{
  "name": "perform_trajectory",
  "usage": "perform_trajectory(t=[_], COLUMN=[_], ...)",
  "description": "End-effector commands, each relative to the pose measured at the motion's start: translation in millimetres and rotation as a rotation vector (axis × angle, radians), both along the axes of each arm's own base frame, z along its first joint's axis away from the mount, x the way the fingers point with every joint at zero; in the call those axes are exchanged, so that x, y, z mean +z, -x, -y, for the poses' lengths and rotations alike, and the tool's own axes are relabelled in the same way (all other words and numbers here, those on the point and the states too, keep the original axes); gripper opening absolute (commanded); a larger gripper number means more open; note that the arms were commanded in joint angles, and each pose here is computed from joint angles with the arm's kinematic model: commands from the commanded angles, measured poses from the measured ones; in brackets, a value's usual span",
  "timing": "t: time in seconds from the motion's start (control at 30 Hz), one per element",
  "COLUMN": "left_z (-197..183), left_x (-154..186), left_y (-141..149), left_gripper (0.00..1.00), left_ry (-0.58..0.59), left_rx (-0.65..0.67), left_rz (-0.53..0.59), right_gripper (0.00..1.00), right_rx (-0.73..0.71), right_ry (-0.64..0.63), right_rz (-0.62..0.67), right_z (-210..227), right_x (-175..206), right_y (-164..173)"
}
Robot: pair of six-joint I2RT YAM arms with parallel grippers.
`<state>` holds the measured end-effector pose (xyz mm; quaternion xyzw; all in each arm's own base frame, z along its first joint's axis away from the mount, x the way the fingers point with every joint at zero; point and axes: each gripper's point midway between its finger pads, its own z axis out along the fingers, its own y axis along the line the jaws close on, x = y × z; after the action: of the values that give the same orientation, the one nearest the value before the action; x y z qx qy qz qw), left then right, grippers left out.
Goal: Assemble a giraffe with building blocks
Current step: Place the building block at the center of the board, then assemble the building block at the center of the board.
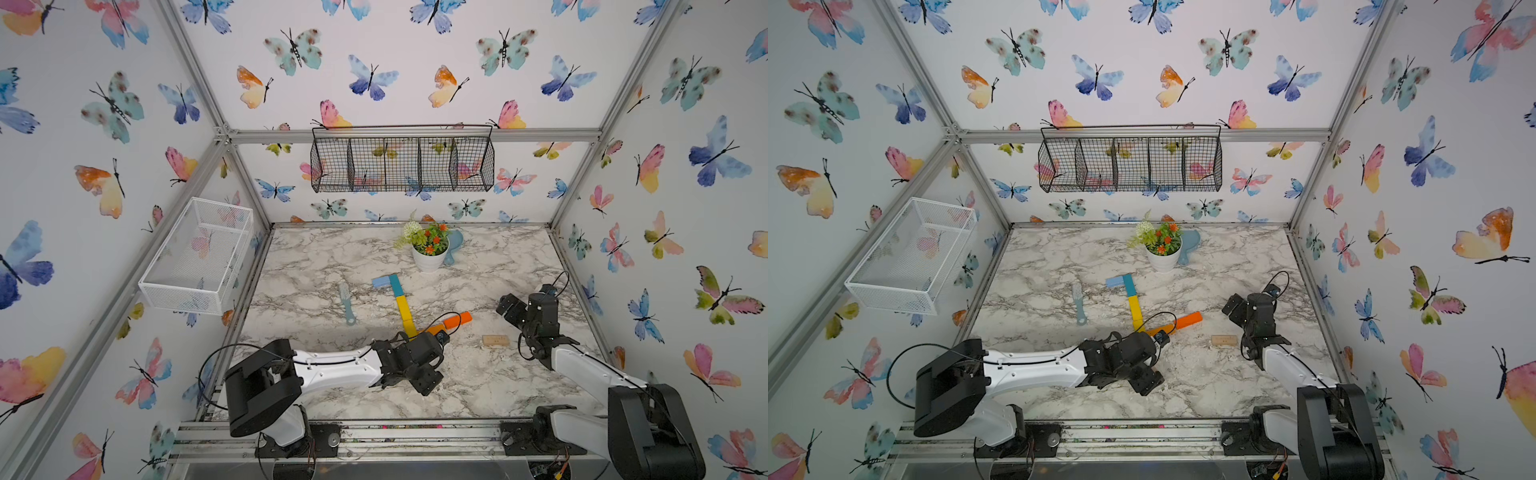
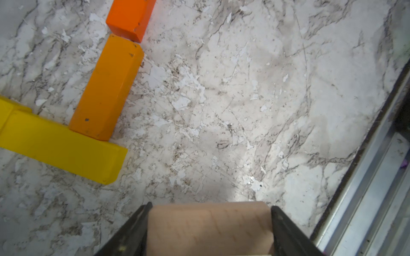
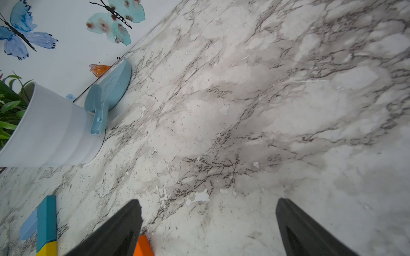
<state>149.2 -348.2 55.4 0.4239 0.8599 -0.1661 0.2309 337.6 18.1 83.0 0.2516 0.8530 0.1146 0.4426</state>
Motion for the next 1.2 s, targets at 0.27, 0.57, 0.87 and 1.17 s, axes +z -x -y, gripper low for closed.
perform_trajectory(t=[0.27,0.57,0.87,1.17], left_z=[4.9,5.0,-54.5,-197.2], left_x=[-26.6,9.2,110.7,77.2], left_y=[-6.2,-9.8,-114.4,-207.5], left_gripper=[0.65,0.98,0.98,0.98], left_ry=[-0.079,-0.026,0.268,0.455], left_rx=[0.024,0.073,0.519,1.082], left_rz=[0.026,0.036,0.064,0.141], right_gripper=[1.00,1.00,1.00,1.00], right_rx=[0.045,0.141,0.486,0.935], right_ry=[0.006,-0.013,-0.175,-0.253], right_rz=[0.006,-0.030,-0.004,-0.170], right_z=[-6.1,-22.0,-87.7,-198.2], right_x=[-1.5,-4.3,25.0,12.9], right_y=[-0.6,-3.6,20.0,112.4])
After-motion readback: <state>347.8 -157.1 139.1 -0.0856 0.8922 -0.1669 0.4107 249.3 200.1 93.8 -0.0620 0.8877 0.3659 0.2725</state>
